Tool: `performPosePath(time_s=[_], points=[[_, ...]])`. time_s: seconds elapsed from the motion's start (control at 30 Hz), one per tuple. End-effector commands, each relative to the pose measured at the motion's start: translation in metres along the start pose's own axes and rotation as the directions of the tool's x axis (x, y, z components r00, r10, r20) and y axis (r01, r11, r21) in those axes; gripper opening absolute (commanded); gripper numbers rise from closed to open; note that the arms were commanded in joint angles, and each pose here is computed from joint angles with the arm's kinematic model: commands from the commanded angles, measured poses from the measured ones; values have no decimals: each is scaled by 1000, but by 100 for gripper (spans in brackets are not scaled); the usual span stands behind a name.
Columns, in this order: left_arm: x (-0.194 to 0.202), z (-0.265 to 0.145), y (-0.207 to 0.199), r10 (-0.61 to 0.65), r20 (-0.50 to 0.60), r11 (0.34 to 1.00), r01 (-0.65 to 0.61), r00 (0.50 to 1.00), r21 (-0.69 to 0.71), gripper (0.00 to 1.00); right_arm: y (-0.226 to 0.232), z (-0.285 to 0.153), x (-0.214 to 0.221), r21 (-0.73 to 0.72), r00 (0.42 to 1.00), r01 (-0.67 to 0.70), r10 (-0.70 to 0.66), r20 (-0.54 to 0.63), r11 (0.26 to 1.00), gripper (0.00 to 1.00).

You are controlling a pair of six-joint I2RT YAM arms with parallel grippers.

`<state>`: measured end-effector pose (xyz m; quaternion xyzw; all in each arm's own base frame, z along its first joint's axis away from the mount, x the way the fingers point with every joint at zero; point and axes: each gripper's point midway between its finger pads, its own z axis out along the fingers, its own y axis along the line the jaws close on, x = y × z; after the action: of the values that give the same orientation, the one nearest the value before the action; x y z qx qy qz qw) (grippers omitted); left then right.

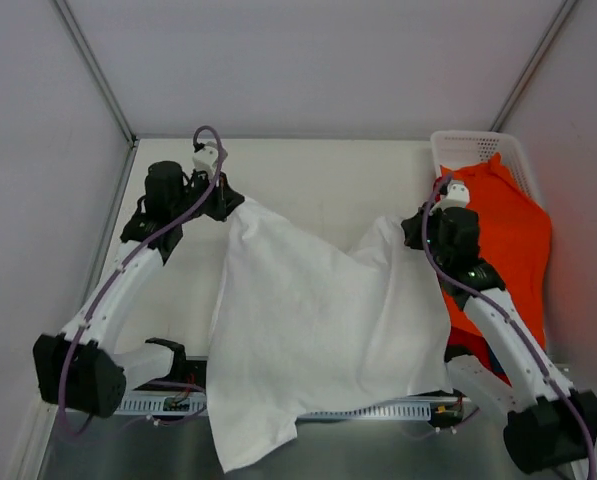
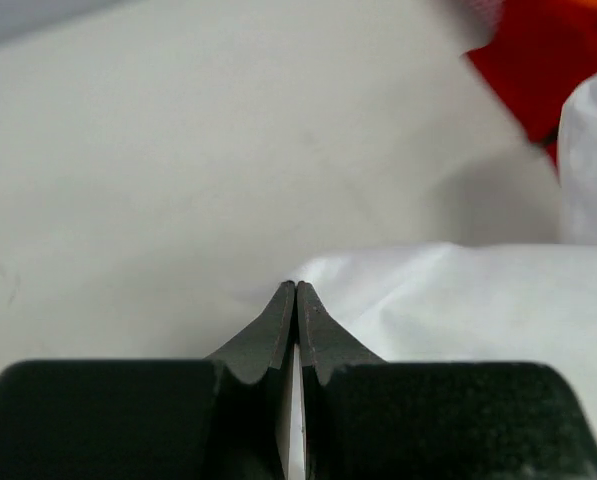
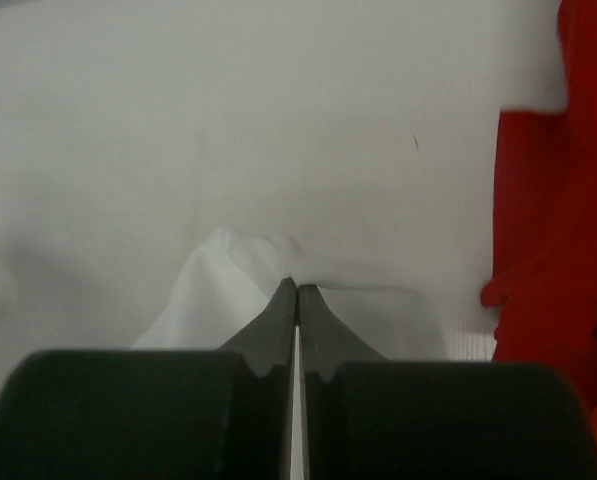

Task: Fold and stack the t-shirts
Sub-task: Flatten out the tshirt

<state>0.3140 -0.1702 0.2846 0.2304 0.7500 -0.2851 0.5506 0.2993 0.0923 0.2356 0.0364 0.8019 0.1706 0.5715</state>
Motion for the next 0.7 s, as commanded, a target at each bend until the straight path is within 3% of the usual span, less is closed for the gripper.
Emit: performPosePath(time_s=[0.0,0.03,0.2,0.33,0.53,0.67], points=[[-2,22,71,0,11,979,2,1000,-202,0,-21,48,7,100,997,-57,51,54,993,0],[28,45,90,-51,-65,977,37,997,-211,0,-23,59,17,106,998,-66,63,28,992,0],[62,94,135,-90,-176,966,43,980,-254,0,-33,103,69,145,989,-18,38,-141,989,0],[96,124,171,-104,-261,949,17,960,-316,0,-45,113,78,187,988,27,3,-157,982,0],[107,152,211,-101,-297,931,-15,950,-364,0,-51,137,84,218,981,55,-13,-193,974,0],[87,161,240,-91,-267,903,-34,960,-429,0,-47,165,76,217,982,49,-7,-191,975,0]])
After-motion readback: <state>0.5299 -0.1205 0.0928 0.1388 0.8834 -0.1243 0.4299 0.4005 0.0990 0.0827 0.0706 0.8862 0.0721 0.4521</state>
